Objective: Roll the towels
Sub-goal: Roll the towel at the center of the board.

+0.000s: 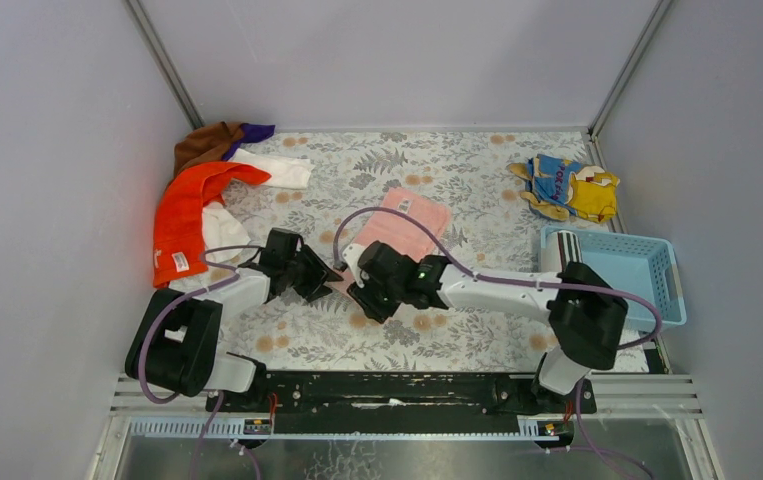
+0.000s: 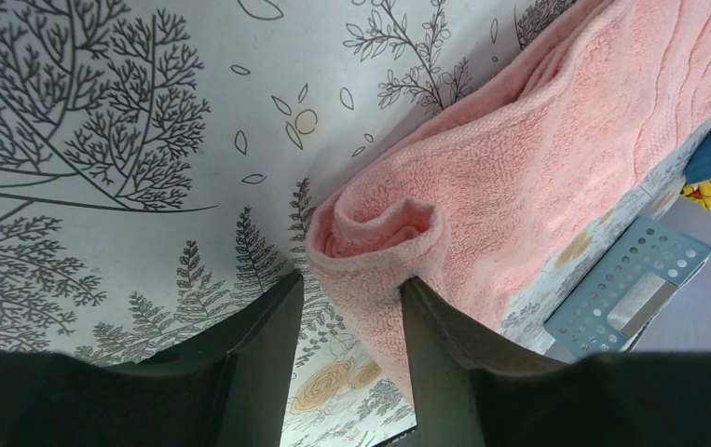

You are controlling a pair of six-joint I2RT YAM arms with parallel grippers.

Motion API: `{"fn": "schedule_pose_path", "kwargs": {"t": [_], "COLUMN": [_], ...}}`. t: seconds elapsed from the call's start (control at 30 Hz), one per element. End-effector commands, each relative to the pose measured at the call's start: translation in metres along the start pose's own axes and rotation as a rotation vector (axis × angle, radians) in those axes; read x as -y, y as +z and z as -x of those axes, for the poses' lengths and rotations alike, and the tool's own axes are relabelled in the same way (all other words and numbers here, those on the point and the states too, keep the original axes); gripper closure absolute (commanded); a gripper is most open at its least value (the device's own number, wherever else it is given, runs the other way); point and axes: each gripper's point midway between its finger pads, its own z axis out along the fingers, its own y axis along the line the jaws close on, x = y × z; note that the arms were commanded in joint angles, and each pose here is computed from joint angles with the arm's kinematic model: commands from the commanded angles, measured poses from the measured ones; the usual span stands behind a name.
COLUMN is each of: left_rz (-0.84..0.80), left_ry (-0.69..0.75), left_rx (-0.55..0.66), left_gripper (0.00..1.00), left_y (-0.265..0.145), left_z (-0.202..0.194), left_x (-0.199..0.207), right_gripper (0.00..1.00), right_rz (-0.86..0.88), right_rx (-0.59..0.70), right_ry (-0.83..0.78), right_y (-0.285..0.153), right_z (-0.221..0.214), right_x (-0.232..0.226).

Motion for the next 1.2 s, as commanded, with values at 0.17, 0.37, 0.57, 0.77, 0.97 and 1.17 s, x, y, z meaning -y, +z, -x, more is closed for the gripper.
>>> {"fn": "schedule_pose_path", "kwargs": {"t": [0.17, 0.37, 0.57, 0.77, 0.97, 1.17], "left_rz": [0.262, 0.26, 0.264, 0.274, 0.281, 0.28], "left_ry": [0.006, 0.007, 0.01, 0.024, 0.034, 0.047], "left_rx": [-0.011, -0.012, -0.016, -0.018, -0.026, -0.026], "left_gripper": [0.55, 0.55, 0.55, 0.55, 0.55, 0.54], "left_y": [0.004, 0.004, 0.005, 0.006, 0.008, 0.008], "left_z": [-0.013, -0.013, -0.013, -0.01, -0.008, -0.004], "left_x": [-0.071, -0.07, -0.07, -0.069, -0.066, -0.06], "right_gripper": [0.57, 0.55, 0.52, 0.48, 0.46, 0.67], "right_rz": [-0.157, -0.195, -0.276, -0.361, -0.44, -0.448], "right_rx": [-0.053, -0.082, -0.134, -0.242, -0.331, -0.408], "right_ry": [-0.131, -0.157, -0.201, -0.25, -0.273, -0.274], "right_y": [0.021, 0.031, 0.037, 0.044, 0.047, 0.051], "right_z": [-0.005, -0.013, -0.026, -0.054, -0.08, -0.102], "right_x": [0.018, 0.026, 0.039, 0.055, 0.072, 0.076]}}
